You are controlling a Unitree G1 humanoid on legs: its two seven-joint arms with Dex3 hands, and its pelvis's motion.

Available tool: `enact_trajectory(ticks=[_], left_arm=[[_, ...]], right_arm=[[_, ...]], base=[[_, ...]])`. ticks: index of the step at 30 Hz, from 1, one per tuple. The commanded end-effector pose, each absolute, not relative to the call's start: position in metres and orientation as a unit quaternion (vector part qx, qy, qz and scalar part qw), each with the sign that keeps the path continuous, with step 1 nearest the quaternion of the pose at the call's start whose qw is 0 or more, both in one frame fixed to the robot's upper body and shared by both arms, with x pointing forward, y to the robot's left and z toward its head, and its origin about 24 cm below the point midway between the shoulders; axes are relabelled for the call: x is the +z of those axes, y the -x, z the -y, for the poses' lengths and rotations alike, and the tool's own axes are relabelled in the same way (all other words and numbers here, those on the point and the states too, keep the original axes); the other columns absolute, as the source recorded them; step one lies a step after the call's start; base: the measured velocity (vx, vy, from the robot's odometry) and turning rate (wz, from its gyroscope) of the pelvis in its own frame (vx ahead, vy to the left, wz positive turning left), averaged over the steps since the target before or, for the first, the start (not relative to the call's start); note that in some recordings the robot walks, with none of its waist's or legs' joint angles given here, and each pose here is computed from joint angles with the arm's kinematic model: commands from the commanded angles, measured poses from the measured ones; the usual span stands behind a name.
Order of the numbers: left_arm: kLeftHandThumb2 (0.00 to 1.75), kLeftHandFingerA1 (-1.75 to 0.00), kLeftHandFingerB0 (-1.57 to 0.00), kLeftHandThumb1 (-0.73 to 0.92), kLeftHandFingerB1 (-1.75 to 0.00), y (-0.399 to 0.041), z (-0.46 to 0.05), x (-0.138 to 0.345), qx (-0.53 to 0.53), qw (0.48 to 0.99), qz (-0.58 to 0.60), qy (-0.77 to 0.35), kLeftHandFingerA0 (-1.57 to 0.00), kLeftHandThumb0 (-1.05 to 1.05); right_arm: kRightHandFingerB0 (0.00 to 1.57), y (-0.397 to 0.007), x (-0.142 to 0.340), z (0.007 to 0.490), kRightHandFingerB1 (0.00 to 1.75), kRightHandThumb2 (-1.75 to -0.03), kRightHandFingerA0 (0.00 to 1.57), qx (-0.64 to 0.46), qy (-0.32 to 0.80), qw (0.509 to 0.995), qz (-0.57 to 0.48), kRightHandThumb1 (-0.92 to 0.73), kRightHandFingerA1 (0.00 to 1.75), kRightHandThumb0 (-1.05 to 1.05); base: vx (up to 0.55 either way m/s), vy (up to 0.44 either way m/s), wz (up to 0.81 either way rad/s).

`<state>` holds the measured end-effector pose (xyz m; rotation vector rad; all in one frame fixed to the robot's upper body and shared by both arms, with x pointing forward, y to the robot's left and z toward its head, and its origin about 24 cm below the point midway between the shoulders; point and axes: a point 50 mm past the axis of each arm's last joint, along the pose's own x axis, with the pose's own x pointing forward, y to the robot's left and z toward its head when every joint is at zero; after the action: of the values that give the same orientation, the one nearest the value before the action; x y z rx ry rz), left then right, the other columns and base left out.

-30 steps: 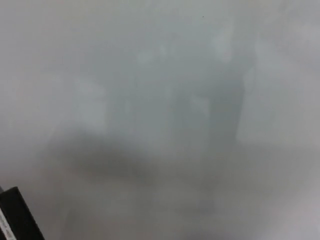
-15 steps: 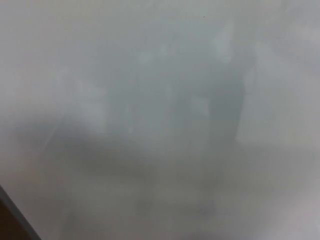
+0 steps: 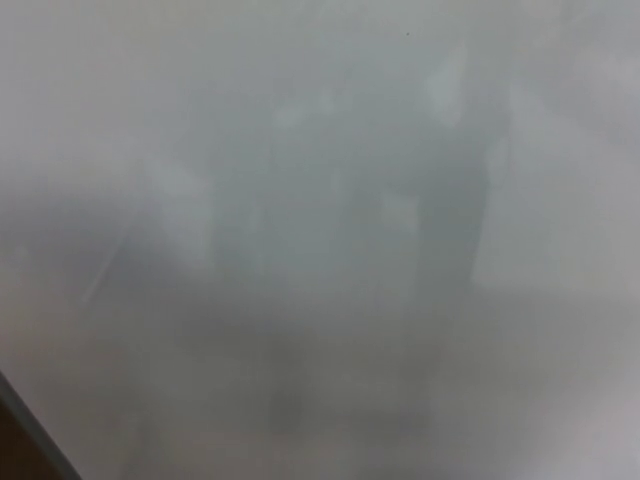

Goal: A magnetic marker holder is on the left hand side of the white board, the robot put the index and middle finger into the opening of the container and pull off the magnetic holder and hand it to a human on the left hand side.

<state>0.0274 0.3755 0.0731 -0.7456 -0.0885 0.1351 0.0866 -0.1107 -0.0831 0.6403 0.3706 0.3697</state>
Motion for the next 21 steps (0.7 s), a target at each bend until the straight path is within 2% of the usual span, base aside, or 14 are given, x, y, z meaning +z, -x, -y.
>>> enact_trajectory(ticks=[1,3,4,5,9,10,13,17,18,19,20,21], left_arm=[[0.97,-1.19,-0.7,0.63,-0.96,-0.011,-0.373,0.176,-0.181,0.831,0.372,0.372,-0.9,-0.42],[0.98,-1.17,-0.71,0.63,-0.94,-0.013,-0.373,0.175,-0.184,0.83,0.363,0.381,-0.91,-0.42],[1.01,-1.08,-0.68,0.62,-0.87,-0.015,-0.373,0.174,-0.19,0.831,0.357,0.381,-0.85,-0.36],[0.63,-1.21,-0.64,0.77,-0.88,-0.018,-0.374,0.172,-0.194,0.833,0.349,0.383,-0.77,-0.38],[0.64,-1.19,-0.6,0.81,-0.92,-0.022,-0.373,0.17,-0.2,0.831,0.345,0.388,-0.77,-0.38],[0.63,-1.13,-0.64,0.79,-0.86,-0.025,-0.372,0.168,-0.204,0.829,0.33,0.402,-0.8,-0.37],[0.64,-1.11,-0.62,0.79,-0.85,-0.029,-0.373,0.166,-0.21,0.826,0.326,0.408,-0.78,-0.37],[0.65,-1.23,-0.58,0.83,-0.94,-0.034,-0.373,0.166,-0.212,0.836,0.324,0.389,-0.78,-0.39],[0.84,-0.7,-0.32,0.51,-0.51,-0.036,-0.372,0.169,-0.218,0.843,0.31,0.382,-0.5,-0.47],[0.7,-0.34,0.0,0.4,0.0,-0.039,-0.368,0.175,-0.231,0.854,0.294,0.363,-0.05,-0.65],[0.7,-0.34,0.0,0.4,0.0,-0.04,-0.367,0.177,-0.237,0.858,0.292,0.351,-0.05,-0.65],[0.7,-0.18,0.0,0.4,0.0,-0.041,-0.365,0.178,-0.241,0.859,0.293,0.343,0.0,-0.67]], right_arm=[[0.73,-0.084,-0.088,0.109,0.48,-0.63,0.93,0.188,-0.298,0.916,-0.194,-0.72,0.52,-0.59],[0.73,-0.083,-0.087,0.109,0.48,-0.64,0.93,0.187,-0.296,0.916,-0.196,-0.73,0.52,-0.59],[0.73,-0.084,-0.087,0.108,0.48,-0.63,0.93,0.188,-0.297,0.915,-0.196,-0.72,0.52,-0.58],[0.73,-0.084,-0.087,0.107,0.48,-0.63,0.93,0.19,-0.299,0.915,-0.196,-0.72,0.52,-0.58],[0.73,-0.084,-0.087,0.107,0.48,-0.63,0.92,0.192,-0.299,0.914,-0.195,-0.72,0.53,-0.58],[0.74,-0.084,-0.088,0.105,0.49,-0.62,0.94,0.19,-0.3,0.913,-0.201,-0.71,0.53,-0.59],[0.73,-0.084,-0.088,0.103,0.48,-0.63,0.93,0.192,-0.301,0.912,-0.202,-0.71,0.53,-0.59],[0.74,-0.084,-0.087,0.103,0.48,-0.63,0.93,0.194,-0.298,0.913,-0.201,-0.72,0.53,-0.59],[0.73,-0.085,-0.087,0.103,0.47,-0.63,0.92,0.195,-0.298,0.913,-0.199,-0.72,0.52,-0.59],[0.74,-0.086,-0.087,0.104,0.48,-0.63,0.92,0.196,-0.3,0.913,-0.197,-0.71,0.52,-0.58],[0.74,-0.087,-0.087,0.104,0.48,-0.63,0.92,0.196,-0.302,0.912,-0.197,-0.71,0.52,-0.58],[0.74,-0.087,-0.087,0.105,0.47,-0.63,0.93,0.195,-0.303,0.911,-0.199,-0.71,0.51,-0.58]], base=[[0.0,0.0,0.0],[0.0,0.0,0.0],[0.0,0.0,0.0],[0.0,0.0,0.0],[0.0,0.0,0.0],[0.0,0.0,0.0],[0.0,0.0,0.0],[0.0,0.0,0.0],[0.0,0.0,0.0],[0.0,0.0,0.0],[0.0,0.0,0.0],[0.0,0.0,0.0]])
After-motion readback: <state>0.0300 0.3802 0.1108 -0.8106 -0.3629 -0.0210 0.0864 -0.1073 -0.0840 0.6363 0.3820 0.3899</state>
